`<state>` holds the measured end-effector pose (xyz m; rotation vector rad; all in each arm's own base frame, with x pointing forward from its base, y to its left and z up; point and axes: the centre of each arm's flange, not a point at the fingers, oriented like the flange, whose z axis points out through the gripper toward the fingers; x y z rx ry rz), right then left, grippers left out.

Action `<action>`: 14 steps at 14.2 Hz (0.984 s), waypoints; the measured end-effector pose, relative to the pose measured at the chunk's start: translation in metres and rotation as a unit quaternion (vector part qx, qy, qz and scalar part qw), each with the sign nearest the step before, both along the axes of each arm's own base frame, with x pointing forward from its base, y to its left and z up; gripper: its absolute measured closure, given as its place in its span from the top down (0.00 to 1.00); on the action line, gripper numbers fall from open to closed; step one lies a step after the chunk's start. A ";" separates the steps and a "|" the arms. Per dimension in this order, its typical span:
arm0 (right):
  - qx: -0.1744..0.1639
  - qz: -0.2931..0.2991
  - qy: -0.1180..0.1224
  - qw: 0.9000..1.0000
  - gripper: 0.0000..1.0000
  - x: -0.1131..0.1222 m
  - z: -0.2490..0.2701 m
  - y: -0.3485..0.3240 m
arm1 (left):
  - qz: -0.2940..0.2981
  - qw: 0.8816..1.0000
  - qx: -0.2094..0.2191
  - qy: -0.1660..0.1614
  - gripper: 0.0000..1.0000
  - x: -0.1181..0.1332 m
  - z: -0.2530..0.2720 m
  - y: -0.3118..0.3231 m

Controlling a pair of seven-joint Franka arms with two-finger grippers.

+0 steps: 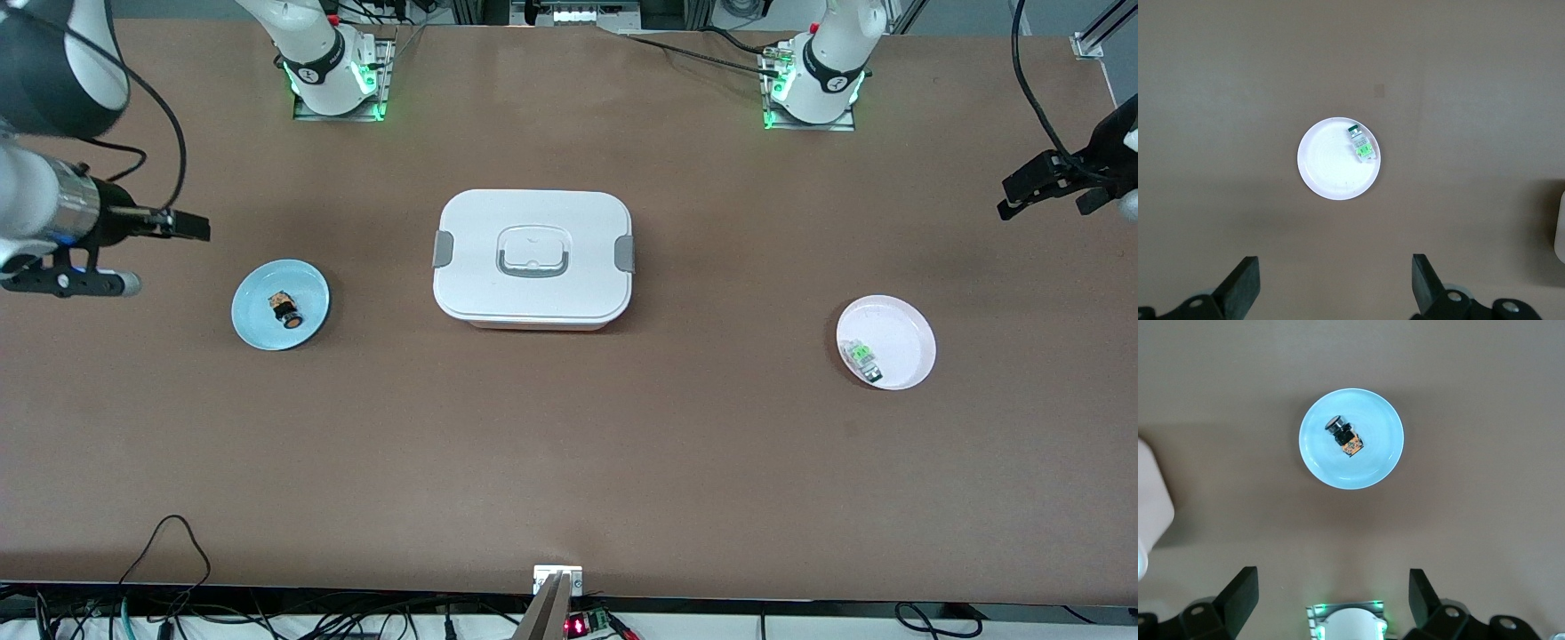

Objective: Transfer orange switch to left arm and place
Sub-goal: 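Lower the right gripper over the orange switch in the blue dish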

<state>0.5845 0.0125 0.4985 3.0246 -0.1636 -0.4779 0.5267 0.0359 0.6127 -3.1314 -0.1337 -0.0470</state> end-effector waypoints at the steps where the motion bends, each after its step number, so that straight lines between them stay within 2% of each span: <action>1: -0.007 -0.023 0.002 1.000 1.00 0.002 -0.011 0.000 | 0.000 1.000 0.000 0.000 1.00 0.000 0.000 0.000; 6: -0.041 -0.125 0.009 0.991 1.00 0.011 -0.053 0.000 | 0.000 1.000 0.000 0.000 1.00 0.000 0.000 0.000; 9: -0.057 -0.179 0.001 0.982 1.00 0.015 -0.092 0.001 | 0.000 1.000 0.000 0.000 1.00 0.000 0.000 0.000; 14: -0.061 -0.210 -0.016 0.976 1.00 0.006 -0.156 -0.009 | 0.000 1.000 0.000 0.002 1.00 0.000 -0.001 0.000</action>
